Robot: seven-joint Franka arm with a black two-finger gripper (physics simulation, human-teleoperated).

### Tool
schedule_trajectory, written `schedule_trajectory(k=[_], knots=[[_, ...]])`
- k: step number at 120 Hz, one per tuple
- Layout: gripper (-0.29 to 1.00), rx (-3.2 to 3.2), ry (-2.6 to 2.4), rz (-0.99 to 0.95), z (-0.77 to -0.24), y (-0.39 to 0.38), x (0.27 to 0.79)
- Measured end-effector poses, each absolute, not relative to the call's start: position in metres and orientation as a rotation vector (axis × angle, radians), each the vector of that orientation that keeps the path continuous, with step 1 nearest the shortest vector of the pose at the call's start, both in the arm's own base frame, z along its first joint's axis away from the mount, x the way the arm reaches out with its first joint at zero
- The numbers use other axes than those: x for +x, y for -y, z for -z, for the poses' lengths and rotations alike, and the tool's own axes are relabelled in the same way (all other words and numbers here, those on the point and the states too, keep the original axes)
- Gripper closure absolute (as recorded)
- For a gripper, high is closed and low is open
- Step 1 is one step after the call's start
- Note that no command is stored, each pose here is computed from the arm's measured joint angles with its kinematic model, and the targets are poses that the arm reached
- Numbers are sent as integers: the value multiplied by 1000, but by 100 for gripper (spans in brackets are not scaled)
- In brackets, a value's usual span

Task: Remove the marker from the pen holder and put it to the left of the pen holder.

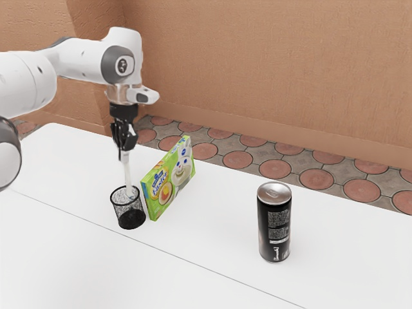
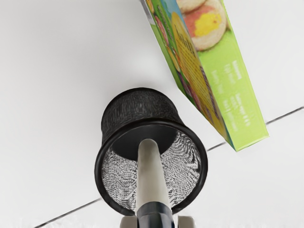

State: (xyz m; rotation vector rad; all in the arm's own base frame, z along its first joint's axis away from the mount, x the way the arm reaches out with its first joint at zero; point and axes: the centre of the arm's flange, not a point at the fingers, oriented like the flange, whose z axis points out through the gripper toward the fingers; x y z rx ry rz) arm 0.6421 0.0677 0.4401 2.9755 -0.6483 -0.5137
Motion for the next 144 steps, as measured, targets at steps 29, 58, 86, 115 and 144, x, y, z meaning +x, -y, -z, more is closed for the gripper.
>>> schedule_trajectory(k=[29,58,86,115,144], knots=[[78,2994,541,655,-532,-116,579],[79,2708,265,1412,-362,-198,565],[79,2569,239,1606,-282,-208,566],[79,2576,259,1614,-252,-213,575],[78,2632,293,1563,-237,-216,588]])
